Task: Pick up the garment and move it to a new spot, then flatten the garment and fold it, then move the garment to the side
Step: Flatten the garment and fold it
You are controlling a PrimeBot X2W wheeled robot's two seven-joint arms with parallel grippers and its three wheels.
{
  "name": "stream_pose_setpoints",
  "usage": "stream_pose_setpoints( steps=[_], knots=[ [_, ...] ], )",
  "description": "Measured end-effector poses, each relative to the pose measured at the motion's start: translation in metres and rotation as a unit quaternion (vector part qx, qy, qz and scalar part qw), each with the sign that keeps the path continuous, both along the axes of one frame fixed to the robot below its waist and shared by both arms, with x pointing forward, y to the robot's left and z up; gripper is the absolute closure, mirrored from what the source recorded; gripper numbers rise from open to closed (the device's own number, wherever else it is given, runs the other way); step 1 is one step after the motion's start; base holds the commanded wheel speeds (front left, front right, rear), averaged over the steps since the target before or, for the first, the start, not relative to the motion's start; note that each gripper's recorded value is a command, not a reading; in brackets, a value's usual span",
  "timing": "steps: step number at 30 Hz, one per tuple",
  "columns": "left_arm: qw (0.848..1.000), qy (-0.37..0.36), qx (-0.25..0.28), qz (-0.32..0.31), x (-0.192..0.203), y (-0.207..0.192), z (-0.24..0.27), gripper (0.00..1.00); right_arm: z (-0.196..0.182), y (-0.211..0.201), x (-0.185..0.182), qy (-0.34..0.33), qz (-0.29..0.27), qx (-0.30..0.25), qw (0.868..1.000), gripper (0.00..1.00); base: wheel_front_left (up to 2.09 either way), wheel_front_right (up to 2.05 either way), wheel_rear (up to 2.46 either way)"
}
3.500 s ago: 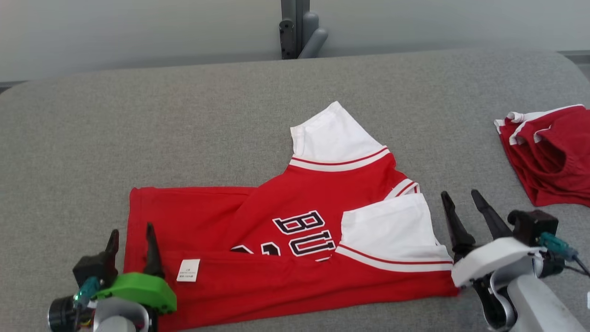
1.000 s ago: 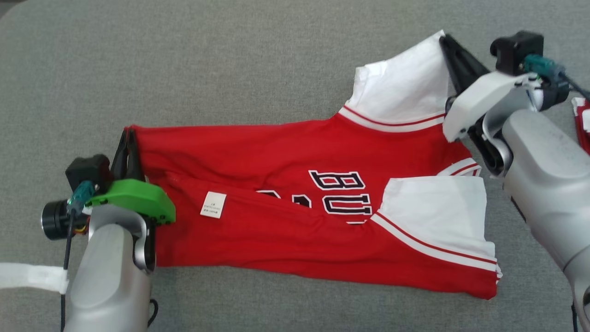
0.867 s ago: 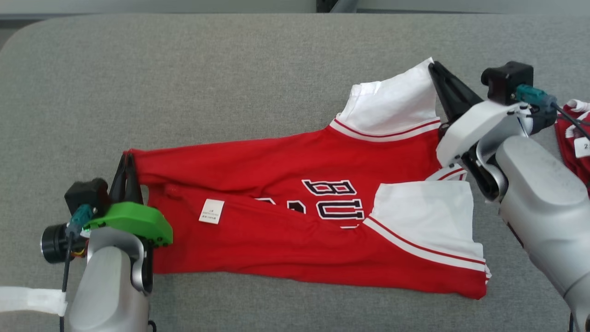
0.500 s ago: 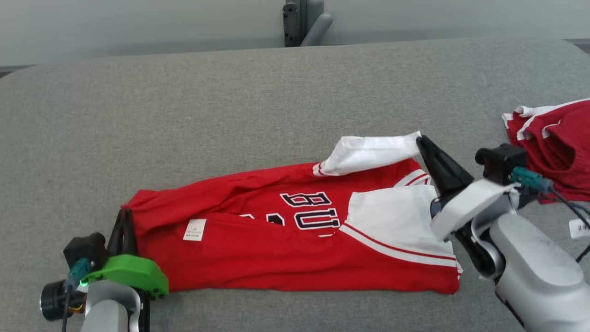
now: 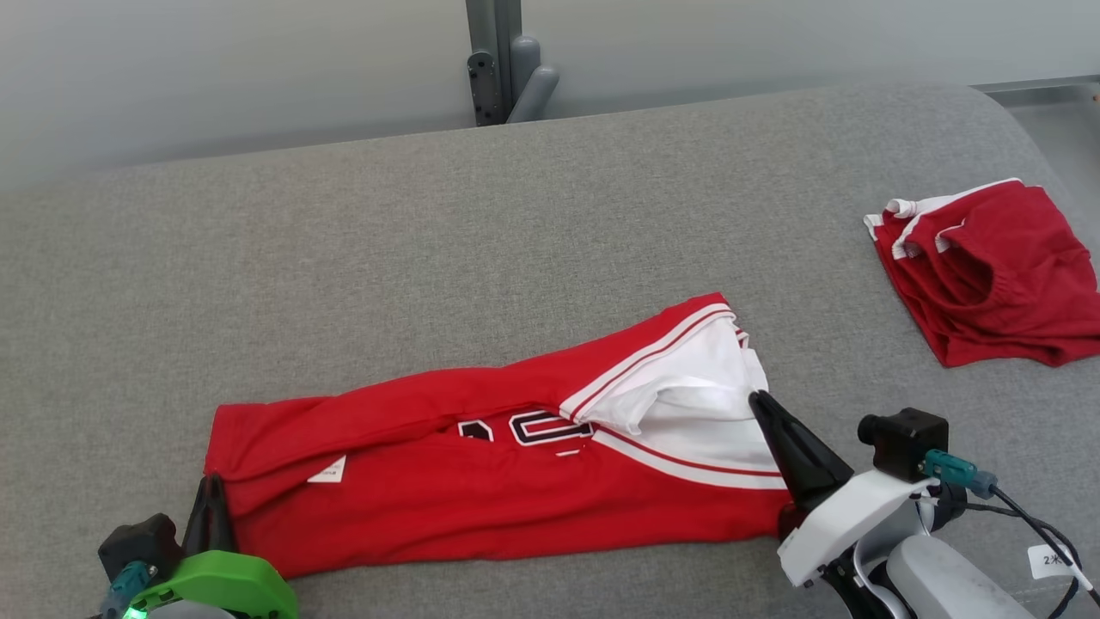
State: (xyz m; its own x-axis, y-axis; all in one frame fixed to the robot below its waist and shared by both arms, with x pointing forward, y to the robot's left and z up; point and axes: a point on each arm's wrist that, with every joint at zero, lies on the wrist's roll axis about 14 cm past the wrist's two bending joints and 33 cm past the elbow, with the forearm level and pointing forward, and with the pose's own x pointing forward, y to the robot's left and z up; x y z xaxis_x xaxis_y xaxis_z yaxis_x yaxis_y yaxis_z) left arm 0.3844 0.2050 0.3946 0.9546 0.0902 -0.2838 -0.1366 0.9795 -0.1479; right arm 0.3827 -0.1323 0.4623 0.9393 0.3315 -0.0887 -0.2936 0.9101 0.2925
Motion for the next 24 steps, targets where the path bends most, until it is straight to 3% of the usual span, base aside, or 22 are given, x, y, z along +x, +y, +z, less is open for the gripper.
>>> stream_pose_setpoints(
  steps=[24],
  knots=[
    [1.0, -0.002, -0.013, 0.015, -0.025, 0.002, 0.0, 1.0, -0.018, -0.014, -0.028, 0.025, -0.041, 0.002, 0.999, 1.0, 0.0, 0.0, 0.0]
  ],
)
